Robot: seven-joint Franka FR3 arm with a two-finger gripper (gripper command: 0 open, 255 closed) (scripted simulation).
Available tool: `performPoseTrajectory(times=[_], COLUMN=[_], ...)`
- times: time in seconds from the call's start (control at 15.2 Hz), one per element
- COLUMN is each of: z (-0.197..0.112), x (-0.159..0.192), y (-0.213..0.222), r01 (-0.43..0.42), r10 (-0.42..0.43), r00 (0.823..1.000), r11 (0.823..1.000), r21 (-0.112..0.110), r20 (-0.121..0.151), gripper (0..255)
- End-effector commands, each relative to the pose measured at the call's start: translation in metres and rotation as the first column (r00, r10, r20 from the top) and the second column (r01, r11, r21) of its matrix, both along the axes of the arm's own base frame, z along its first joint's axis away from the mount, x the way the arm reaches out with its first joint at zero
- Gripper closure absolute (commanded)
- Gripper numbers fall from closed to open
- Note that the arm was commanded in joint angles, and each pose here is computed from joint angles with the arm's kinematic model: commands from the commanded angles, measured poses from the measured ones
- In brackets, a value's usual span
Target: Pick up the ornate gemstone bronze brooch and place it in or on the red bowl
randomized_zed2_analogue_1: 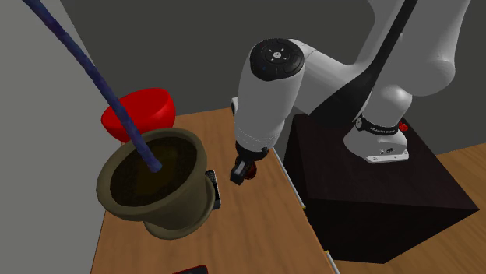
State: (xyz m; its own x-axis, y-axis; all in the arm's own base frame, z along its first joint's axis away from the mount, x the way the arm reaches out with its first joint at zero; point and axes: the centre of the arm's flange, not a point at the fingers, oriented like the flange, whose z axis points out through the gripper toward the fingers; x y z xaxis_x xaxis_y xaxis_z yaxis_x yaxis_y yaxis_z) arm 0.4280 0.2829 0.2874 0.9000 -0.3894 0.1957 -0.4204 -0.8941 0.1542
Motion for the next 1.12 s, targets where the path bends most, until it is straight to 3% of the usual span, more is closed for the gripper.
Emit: performPoseTrajectory(times=[0.0,1.06], z=[0.005,0.090], x=[0.000,0.000], y=[0.000,0.000], r01=[0.000,0.000], r10=[0.000,0.000], r00=[1.000,1.000], r11=[1.000,1.000], r21=[0.000,0.000], r20=[0.000,0.000], gripper=[255,255])
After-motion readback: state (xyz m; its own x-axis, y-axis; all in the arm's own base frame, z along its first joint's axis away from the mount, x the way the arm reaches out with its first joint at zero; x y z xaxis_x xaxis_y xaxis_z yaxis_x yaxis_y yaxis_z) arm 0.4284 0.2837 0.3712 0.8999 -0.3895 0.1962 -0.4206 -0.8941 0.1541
